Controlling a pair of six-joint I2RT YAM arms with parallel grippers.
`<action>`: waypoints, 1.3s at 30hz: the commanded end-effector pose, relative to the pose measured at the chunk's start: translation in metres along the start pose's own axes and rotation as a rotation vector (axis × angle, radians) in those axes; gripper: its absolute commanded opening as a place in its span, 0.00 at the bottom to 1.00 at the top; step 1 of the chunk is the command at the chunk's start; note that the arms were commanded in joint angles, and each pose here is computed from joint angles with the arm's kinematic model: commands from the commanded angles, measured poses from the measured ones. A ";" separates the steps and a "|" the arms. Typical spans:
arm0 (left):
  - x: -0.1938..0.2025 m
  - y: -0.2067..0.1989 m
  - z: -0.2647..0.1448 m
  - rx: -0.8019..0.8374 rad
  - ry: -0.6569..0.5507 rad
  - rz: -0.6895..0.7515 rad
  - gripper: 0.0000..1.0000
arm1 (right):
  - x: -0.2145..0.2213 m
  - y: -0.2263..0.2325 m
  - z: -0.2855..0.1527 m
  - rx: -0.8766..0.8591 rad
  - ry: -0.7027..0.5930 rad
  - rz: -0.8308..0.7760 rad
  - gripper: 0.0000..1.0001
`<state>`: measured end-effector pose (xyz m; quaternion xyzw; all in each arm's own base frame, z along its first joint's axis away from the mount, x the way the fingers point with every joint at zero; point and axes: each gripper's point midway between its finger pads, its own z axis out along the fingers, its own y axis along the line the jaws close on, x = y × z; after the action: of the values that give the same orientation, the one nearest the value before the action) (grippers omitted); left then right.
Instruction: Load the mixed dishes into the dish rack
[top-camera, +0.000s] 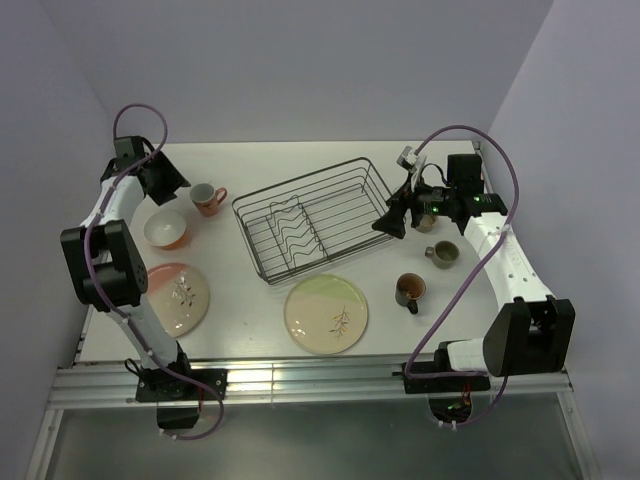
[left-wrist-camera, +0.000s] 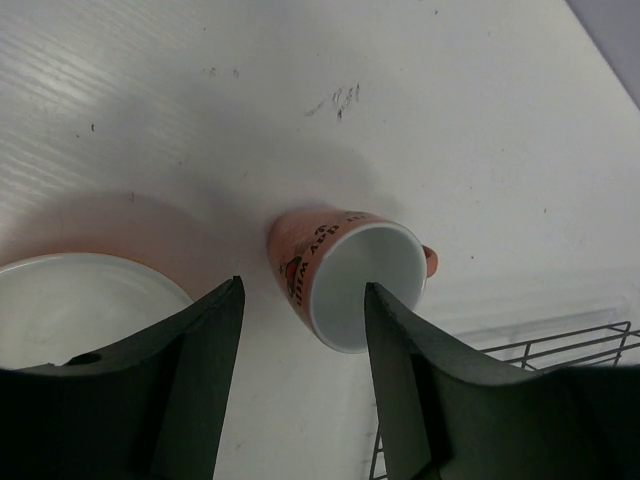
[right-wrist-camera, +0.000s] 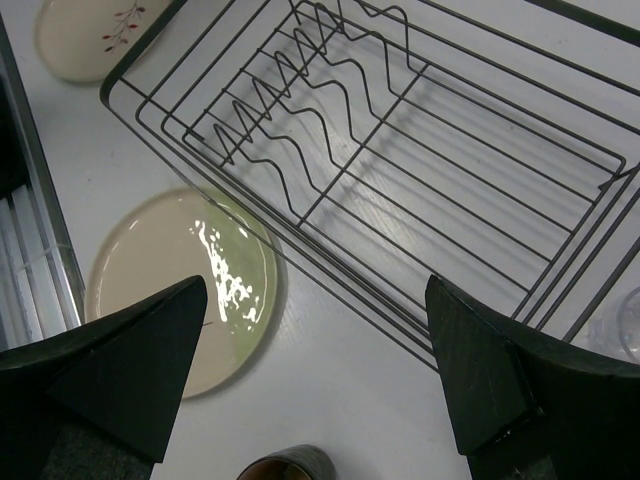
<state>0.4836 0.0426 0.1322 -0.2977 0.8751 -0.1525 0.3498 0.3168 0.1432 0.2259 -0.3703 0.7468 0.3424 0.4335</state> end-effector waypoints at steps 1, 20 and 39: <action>0.005 -0.006 0.003 -0.013 0.030 0.063 0.57 | -0.010 0.002 0.000 -0.013 -0.033 -0.045 0.97; 0.033 0.003 0.031 -0.114 0.070 0.119 0.24 | -0.013 0.005 0.000 -0.034 -0.034 -0.047 0.96; -0.050 -0.120 -0.125 0.466 -0.337 0.006 0.00 | -0.064 0.061 0.008 -0.199 -0.087 0.006 0.94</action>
<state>0.4689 0.0130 0.1977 -0.2798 0.8328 -0.1973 0.4349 0.2961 0.1761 0.2596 -0.4096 0.7114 0.3883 0.4187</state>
